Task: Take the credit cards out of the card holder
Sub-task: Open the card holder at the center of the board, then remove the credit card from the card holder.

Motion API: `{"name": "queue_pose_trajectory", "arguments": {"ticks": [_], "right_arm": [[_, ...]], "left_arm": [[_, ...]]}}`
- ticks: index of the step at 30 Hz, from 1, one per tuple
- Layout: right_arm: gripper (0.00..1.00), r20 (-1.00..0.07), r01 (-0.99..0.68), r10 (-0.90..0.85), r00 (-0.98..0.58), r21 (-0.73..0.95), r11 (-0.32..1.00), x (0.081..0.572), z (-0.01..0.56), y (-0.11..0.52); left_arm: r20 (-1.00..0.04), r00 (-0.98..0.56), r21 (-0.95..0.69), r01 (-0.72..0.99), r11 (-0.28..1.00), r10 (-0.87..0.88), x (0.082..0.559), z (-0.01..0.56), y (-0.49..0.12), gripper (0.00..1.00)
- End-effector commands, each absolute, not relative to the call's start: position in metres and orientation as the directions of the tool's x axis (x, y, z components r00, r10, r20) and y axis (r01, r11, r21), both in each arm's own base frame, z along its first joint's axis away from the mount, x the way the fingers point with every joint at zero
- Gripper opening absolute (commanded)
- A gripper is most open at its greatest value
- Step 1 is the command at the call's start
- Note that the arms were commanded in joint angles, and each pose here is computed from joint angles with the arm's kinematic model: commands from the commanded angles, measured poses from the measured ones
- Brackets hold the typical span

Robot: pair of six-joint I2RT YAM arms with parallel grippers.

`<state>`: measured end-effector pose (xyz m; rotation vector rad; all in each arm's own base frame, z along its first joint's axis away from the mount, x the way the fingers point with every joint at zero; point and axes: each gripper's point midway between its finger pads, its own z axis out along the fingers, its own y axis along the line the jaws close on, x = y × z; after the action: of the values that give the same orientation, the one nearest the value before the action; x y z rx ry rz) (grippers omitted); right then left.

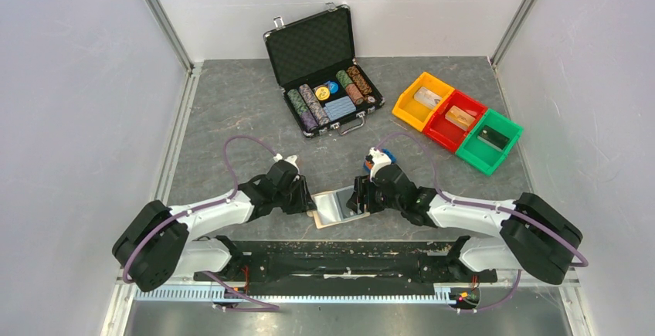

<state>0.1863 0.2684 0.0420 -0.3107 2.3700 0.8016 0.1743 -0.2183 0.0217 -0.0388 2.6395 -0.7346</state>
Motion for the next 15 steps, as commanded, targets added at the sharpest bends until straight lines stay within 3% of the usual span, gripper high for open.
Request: {"name": "queue_pose_trajectory", "arguments": {"ticks": [1,15], "right_arm": [[0.63,-0.674,-0.406,-0.004,-0.739,0.44,0.801,0.203,0.064,0.271],[0.59,-0.655,-0.431,-0.012,-0.756,0.483,0.762,0.195,0.06,0.28]], "left_arm": [[-0.4,-0.908,-0.536,0.12,0.836,-0.126,0.178,0.031,-0.226,0.35],[-0.394,-0.909,-0.557,0.119,0.822,-0.135,0.175,0.033,-0.227,0.36]]}}
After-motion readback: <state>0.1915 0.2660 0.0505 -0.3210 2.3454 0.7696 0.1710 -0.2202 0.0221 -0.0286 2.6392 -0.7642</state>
